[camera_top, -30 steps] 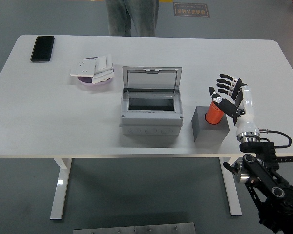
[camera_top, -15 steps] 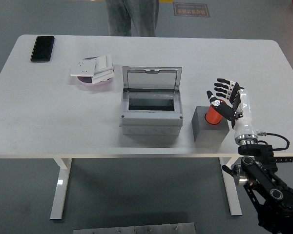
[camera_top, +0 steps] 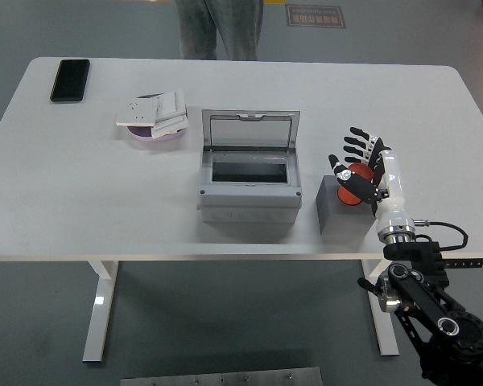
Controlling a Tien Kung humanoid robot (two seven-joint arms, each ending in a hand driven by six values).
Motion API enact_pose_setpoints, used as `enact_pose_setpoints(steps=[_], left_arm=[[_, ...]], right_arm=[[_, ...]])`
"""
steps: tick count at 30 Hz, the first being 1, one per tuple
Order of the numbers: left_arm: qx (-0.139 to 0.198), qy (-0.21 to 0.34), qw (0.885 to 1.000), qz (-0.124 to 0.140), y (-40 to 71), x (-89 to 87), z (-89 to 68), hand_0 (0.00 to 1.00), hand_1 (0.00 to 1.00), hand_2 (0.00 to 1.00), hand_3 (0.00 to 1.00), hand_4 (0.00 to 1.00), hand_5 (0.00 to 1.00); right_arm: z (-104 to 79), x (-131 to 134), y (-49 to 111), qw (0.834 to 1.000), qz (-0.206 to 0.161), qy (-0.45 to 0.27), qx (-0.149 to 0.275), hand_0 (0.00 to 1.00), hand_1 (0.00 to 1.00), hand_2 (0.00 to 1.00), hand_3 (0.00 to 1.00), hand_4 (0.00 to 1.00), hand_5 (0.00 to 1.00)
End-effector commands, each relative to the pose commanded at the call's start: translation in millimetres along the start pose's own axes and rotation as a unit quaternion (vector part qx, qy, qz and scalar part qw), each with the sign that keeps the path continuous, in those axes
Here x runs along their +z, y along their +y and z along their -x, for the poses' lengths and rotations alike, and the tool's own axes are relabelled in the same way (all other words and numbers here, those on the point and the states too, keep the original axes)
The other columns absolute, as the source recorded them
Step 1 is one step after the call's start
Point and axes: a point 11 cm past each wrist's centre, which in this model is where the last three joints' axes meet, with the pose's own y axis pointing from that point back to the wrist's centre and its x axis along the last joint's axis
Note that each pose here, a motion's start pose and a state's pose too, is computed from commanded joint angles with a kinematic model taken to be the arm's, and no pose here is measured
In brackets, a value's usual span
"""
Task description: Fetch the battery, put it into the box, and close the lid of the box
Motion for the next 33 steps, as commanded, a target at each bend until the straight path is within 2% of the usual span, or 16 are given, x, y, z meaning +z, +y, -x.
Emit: enact_pose_setpoints(steps=[4,5,22,23,28,29,33], left_arm=[[0.0,0.0,1.0,0.0,0.0,0.0,-0.3,0.604,0.755,0.622,0.571,0.627,0.125],[0.0,0.0,1.0,-0.001,0.0,-0.2,-0.3,0.605,0.755,0.622,0.572,0.626,0.123],[-0.001,-0.004,1.0,-0.001,0.1,0.5,1.3,0.604,0.755,0.622,0.571,0.624,0.121],[-0.001,-0.004,1.0,-0.001,0.1,0.4,1.5,0.605,0.755,0.622,0.572,0.623,0.118],[-0.001,-0.004,1.0,-0.001,0.1,0.7,1.6,0.605,0.755,0.622,0.572,0.623,0.118],[0.0,-0.004,1.0,0.0,0.1,0.9,1.6,0.604,0.754,0.622,0.573,0.624,0.117],[0.0,-0.004,1.0,0.0,0.1,1.0,1.2,0.604,0.754,0.622,0.573,0.624,0.117]], right_arm=[[-0.4,2,1.0,1.0,0.003,0.002,-0.001,0.616,0.692,0.704,0.759,0.795,0.002],[-0.5,3,1.2,1.0,0.004,0.002,-0.001,0.607,0.671,0.674,0.724,0.796,0.002],[-0.2,12,6.4,1.0,0.016,0.009,-0.002,0.606,0.674,0.66,0.708,0.787,0.002],[-0.4,12,6.6,1.0,0.017,0.009,-0.001,0.596,0.652,0.596,0.655,0.781,0.002],[-0.5,13,7.3,1.0,0.018,0.011,0.0,0.596,0.652,0.596,0.655,0.781,0.002],[-0.5,13,7.4,1.0,0.019,0.011,0.0,0.576,0.589,0.557,0.586,0.727,0.002],[-0.5,15,7.9,1.0,0.023,0.012,0.0,0.576,0.589,0.557,0.586,0.727,0.002]])
